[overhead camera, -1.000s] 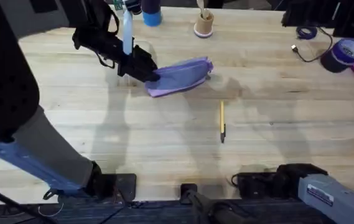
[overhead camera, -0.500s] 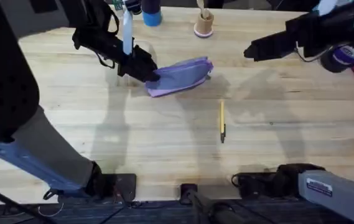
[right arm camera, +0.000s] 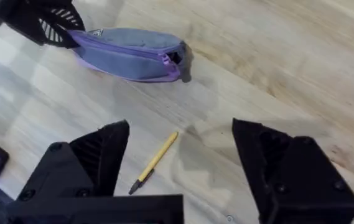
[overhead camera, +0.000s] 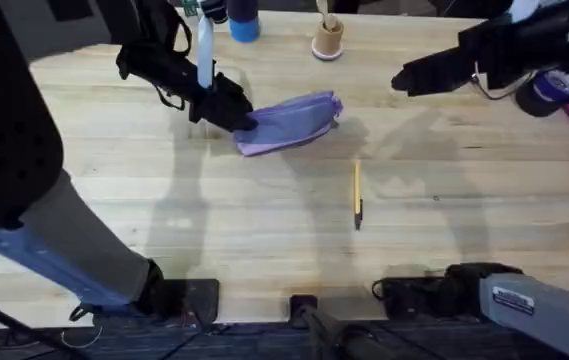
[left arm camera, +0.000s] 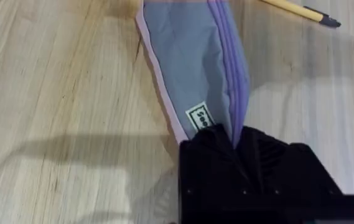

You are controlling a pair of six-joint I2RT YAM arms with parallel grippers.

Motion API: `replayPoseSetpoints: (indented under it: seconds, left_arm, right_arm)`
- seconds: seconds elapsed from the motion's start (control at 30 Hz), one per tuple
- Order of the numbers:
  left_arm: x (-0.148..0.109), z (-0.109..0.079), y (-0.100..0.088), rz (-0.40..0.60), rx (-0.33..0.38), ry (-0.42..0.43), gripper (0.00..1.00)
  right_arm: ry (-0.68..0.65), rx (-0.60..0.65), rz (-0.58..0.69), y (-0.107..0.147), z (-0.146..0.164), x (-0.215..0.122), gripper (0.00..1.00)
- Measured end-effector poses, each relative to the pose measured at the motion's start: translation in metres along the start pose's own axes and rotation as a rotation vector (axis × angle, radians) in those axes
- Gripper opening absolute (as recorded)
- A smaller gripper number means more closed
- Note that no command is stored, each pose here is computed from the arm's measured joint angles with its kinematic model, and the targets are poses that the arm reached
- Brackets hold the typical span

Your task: Unzip the bag, pick up the pens from the table one at a time and place them inside, then zip the bag closed.

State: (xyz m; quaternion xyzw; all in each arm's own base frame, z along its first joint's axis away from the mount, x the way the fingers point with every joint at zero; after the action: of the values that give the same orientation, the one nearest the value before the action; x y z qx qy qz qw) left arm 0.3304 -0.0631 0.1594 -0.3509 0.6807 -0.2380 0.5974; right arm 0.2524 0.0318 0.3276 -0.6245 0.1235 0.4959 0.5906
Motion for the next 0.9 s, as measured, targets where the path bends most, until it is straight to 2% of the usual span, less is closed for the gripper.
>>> replayPoseSetpoints:
  seconds: [0.47, 0.9]
  left_arm:
    - [0.000, 0.000, 0.000, 0.000, 0.000, 0.000, 0.043]
    - [0.000, 0.000, 0.000, 0.000, 0.000, 0.000, 0.043]
  right_arm:
    - [0.022, -0.018, 0.007, -0.002, -0.005, 0.005, 0.996]
    - [-0.017, 0.016, 0.110, -0.005, -0.022, 0.049, 0.997]
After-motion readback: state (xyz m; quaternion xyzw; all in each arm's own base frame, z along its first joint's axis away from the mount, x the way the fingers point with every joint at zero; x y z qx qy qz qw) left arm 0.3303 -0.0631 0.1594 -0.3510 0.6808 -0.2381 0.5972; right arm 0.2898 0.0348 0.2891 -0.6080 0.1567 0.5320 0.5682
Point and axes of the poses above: each hand's point on the last joint's axis, 136 mm out from that joint toward the fingers, its own x axis out along the fingers, its own z axis along the line the jaws close on, y = z × x, the point moved 10 cm from there along -x, back along the fingers, and after that the axes turned 3 degrees about x, right-handed, at the moved point
